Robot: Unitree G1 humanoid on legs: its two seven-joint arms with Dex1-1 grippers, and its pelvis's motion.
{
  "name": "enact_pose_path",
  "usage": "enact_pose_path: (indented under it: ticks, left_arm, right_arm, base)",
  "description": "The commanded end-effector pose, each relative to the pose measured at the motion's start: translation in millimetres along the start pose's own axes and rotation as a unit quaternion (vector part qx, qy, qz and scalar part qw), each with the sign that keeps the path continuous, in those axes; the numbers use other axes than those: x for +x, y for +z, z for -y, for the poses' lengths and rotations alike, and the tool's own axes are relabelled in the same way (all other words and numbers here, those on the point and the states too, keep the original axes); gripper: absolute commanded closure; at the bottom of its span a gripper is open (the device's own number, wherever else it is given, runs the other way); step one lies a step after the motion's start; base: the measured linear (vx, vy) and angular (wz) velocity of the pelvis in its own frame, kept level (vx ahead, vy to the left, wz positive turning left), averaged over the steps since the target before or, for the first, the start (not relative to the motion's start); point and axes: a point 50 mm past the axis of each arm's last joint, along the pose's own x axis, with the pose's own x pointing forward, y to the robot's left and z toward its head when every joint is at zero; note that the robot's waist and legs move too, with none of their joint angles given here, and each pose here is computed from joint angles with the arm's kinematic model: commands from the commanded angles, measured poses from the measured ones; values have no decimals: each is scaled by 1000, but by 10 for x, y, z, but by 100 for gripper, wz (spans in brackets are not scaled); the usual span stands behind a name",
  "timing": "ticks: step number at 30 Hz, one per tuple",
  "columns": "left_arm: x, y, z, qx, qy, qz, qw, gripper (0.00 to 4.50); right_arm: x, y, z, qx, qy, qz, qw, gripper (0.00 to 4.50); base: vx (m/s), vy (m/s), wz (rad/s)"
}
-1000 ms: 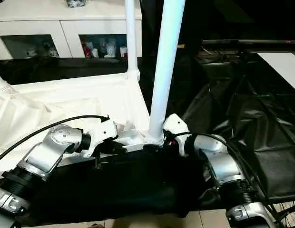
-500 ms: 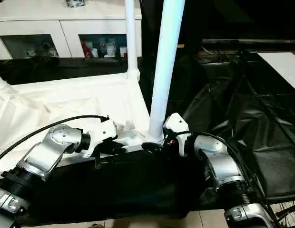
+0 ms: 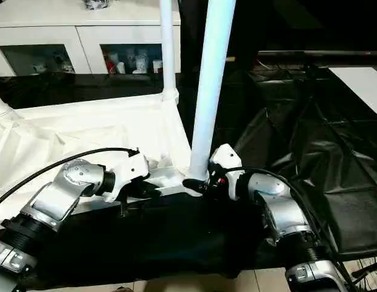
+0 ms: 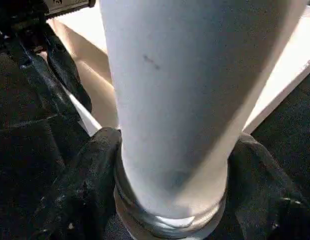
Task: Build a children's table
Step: Rotate leg to tighten
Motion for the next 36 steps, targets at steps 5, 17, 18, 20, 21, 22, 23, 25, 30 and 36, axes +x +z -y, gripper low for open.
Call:
enact_pose_path:
  ticks: [5,17,18,20,21,22,23,25,30,36]
  left_arm:
    - [14,-39,17,1,-7,-16,1000,450]
    - [438,-44,-54,-76,85,10,993,450]
    - [523,-10,-87,-86,109,-3,990,450]
    - [624,60,-137,-97,146,-16,984,450]
    - [624,60,-137,-97,146,-16,984,450]
    - [679,128,-166,-100,168,-17,981,450]
    - [693,143,-174,-101,172,-16,980,450]
    - [744,212,-192,-97,186,-13,978,450]
    - [744,218,-179,-81,166,-10,983,450]
    - [643,156,-186,-62,141,-6,988,450]
  right_arm:
    - [57,-1,-42,1,8,4,1000,182]
    - [507,-151,-63,105,-213,12,971,183]
    - [596,-155,-44,115,-259,-6,959,183]
    - [705,-126,-33,122,-310,-24,943,183]
    - [705,-126,-33,122,-310,-24,943,183]
    - [771,-87,-45,125,-330,-30,935,183]
    - [788,-77,-50,125,-335,-30,933,183]
    - [879,-22,-121,131,-321,-16,938,183]
    - [864,128,-138,139,-285,64,946,128]
    - [671,320,-6,105,-257,114,954,68]
  base:
    - [0,0,0]
    - [0,0,0]
    - [0,0,0]
    - [-35,6,1]
    - [-65,25,1]
    - [-65,25,1]
    - [0,0,0]
    - [0,0,0]
    - [-4,33,-1]
    - [4,-1,-3]
